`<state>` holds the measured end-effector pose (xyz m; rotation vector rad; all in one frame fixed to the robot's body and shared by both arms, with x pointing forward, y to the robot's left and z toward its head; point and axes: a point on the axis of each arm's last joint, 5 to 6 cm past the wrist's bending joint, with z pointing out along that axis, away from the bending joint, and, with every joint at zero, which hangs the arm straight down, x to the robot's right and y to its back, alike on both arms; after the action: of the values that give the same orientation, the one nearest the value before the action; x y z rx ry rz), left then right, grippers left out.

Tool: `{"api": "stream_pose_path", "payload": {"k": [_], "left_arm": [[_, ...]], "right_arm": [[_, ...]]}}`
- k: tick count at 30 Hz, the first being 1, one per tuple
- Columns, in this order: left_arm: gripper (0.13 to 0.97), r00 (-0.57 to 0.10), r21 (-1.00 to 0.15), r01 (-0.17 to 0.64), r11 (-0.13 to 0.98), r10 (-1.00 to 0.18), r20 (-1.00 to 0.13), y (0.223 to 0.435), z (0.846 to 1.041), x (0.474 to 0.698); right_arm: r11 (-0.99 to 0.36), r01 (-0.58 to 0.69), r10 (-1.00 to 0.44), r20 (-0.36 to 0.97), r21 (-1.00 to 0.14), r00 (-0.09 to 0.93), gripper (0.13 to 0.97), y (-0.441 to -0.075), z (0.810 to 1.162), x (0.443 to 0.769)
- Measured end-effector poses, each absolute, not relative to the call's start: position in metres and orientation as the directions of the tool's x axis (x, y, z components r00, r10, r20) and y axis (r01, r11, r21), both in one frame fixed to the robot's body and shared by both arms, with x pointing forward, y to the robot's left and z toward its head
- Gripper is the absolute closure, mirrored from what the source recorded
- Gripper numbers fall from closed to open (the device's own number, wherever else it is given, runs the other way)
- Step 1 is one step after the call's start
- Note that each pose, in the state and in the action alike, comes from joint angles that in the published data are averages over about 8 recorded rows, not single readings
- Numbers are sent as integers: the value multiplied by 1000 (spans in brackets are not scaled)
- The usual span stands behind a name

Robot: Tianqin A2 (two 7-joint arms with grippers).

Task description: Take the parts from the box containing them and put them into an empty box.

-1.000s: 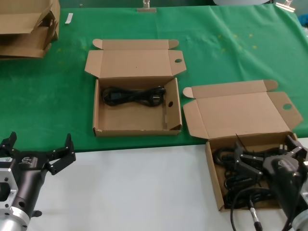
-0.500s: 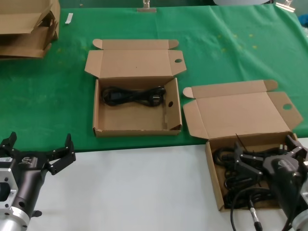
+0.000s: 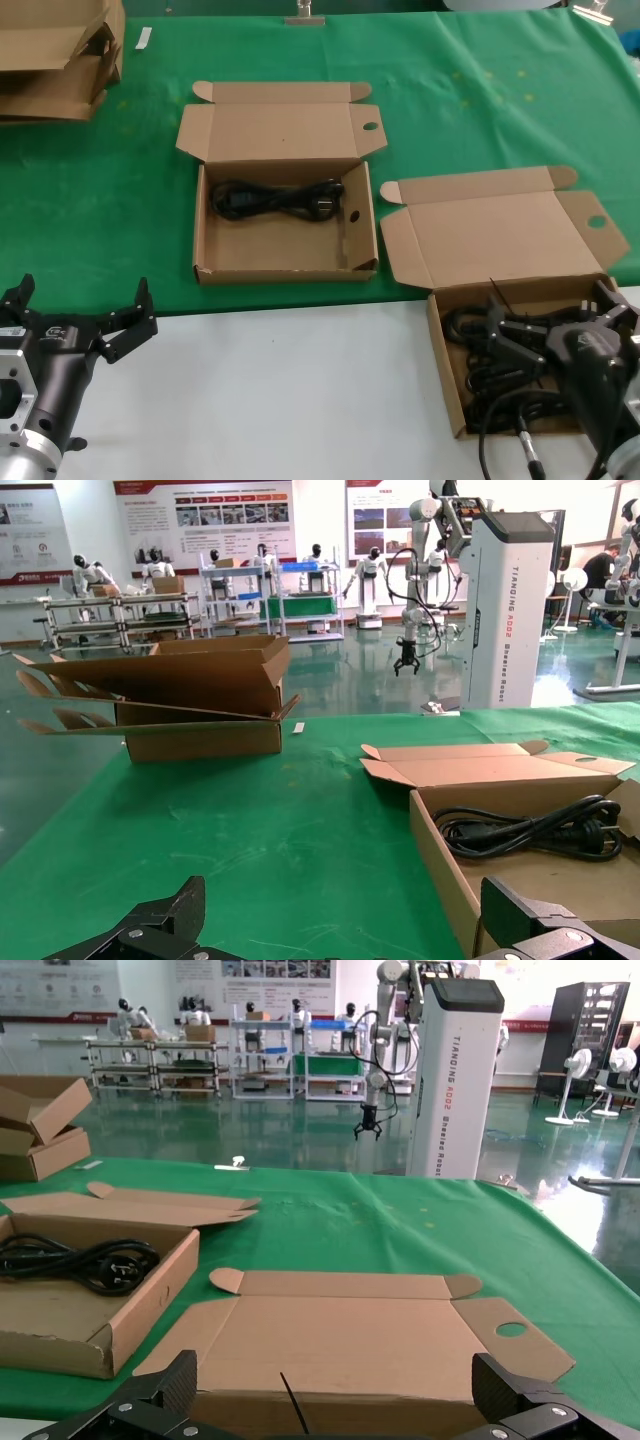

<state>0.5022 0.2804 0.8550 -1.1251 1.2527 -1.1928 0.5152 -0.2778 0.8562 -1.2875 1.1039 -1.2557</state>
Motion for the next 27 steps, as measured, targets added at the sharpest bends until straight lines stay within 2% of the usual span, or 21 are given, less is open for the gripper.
{"api": "stream_pose_path", "payload": {"k": [27], "left_arm": [[132, -35, -997, 22, 70, -997, -71, 280, 855, 502]], "right_arm": [[-99, 27, -994, 101, -995, 50, 130, -278, 856, 515]]}}
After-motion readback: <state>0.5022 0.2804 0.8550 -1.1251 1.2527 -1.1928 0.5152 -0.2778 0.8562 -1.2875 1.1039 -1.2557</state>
